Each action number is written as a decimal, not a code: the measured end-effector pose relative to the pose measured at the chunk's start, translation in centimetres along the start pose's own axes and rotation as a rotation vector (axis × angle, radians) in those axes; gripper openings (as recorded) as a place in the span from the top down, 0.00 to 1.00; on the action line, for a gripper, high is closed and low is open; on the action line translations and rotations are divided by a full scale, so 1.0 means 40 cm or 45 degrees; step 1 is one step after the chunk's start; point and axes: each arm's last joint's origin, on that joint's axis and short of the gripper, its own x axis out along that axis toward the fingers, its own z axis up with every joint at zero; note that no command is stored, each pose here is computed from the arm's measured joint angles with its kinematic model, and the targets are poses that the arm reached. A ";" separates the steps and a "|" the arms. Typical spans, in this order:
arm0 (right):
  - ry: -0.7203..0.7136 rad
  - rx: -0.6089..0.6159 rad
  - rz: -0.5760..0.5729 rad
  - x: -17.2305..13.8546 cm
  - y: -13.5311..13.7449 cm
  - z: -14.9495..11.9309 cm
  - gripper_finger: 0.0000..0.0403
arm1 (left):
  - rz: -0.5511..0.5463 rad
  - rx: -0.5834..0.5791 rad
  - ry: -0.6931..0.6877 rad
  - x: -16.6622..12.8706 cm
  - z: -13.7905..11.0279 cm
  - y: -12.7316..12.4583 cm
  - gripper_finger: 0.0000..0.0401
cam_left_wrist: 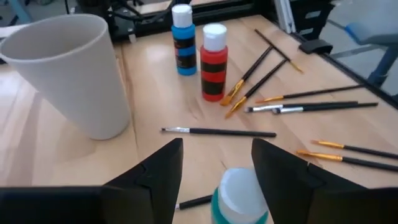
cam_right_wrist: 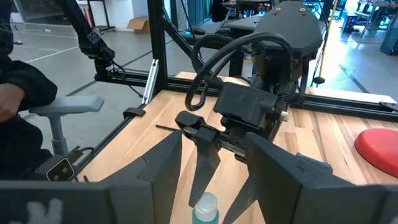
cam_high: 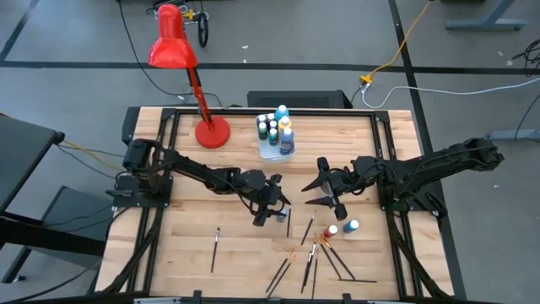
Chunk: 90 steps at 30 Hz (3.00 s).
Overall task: Pick & Place Paint Supplies
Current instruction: Put the small light green paint bottle into the white bin
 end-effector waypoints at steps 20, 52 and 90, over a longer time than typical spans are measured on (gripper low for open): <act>0.000 0.017 0.000 0.000 0.000 0.000 0.56 | -0.021 -0.010 0.133 0.002 -0.024 -0.017 0.49; 0.007 0.038 0.000 0.000 0.000 -0.001 0.56 | 0.935 0.001 -0.015 -0.288 0.177 0.123 0.67; 0.017 0.039 -0.001 0.000 0.000 -0.003 0.56 | 1.115 -0.339 0.236 -0.254 -0.113 0.398 0.63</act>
